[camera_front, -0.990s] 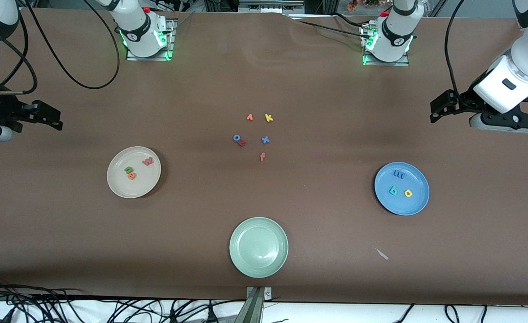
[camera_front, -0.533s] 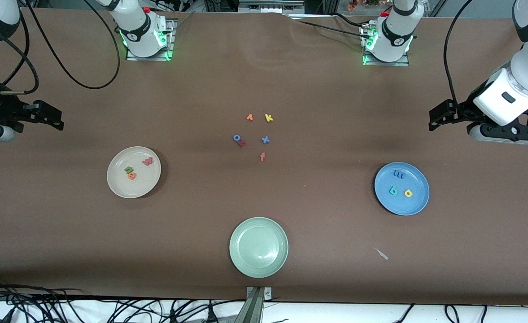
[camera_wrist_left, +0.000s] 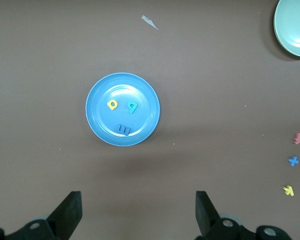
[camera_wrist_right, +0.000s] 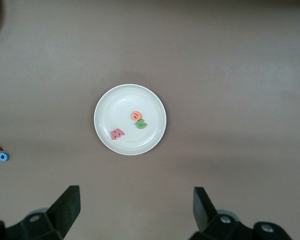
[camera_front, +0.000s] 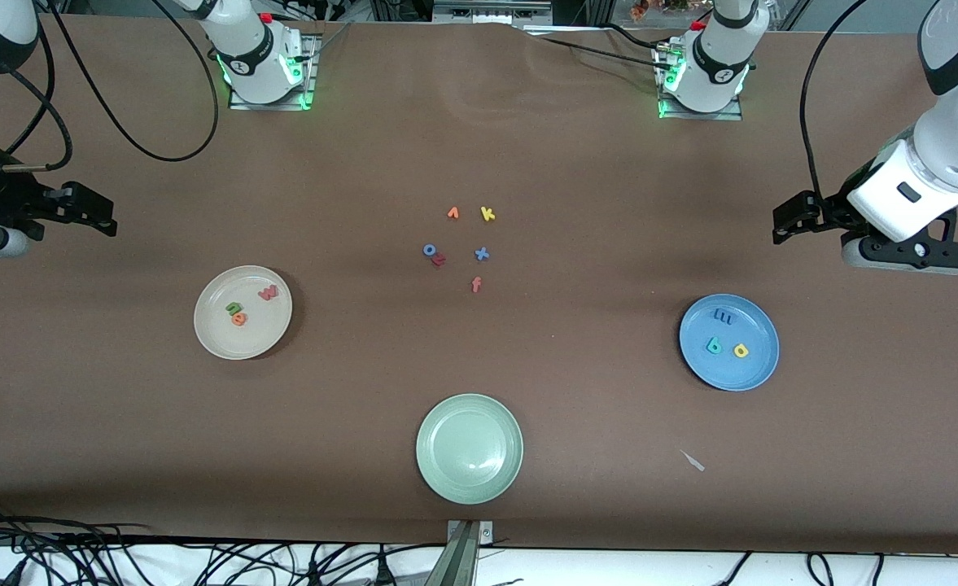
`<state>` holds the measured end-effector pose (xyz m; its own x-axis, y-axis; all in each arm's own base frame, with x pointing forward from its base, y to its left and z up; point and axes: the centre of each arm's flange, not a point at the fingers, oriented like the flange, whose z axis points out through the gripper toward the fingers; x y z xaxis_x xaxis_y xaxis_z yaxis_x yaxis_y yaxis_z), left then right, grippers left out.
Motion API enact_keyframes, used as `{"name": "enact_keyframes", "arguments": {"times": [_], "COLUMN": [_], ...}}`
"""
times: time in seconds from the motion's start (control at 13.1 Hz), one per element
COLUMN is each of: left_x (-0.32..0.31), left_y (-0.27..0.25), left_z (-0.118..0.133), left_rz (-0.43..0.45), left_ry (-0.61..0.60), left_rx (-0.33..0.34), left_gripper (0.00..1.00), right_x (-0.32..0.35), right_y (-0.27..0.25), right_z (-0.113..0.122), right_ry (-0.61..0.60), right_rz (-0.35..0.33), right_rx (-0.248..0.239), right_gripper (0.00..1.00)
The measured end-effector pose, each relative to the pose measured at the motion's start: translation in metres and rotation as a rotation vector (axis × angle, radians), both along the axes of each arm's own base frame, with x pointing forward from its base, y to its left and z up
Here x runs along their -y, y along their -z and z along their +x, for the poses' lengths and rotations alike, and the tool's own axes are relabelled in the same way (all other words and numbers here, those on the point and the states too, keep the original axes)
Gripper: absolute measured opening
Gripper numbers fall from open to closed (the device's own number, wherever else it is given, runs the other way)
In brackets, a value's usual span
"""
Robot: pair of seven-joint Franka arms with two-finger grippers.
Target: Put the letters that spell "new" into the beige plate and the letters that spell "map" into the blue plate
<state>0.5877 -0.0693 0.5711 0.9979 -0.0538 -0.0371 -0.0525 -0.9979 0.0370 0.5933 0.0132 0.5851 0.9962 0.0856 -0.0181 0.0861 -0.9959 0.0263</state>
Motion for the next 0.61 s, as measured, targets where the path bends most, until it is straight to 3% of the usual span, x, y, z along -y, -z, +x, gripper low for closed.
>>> {"name": "enact_keyframes", "arguments": {"times": [0.61], "left_x": [-0.0015], "left_y": [-0.0007], "left_z": [0.0003], "left_rz": [0.0], "left_ry": [-0.003], "left_rx": [0.001], "left_gripper": [1.0], "right_x": [-0.0003], "right_y": [0.0], "right_z": [0.0], "right_ry": [-0.001], "right_rz": [0.0], "right_rx": [0.0], "right_gripper": [1.0]}}
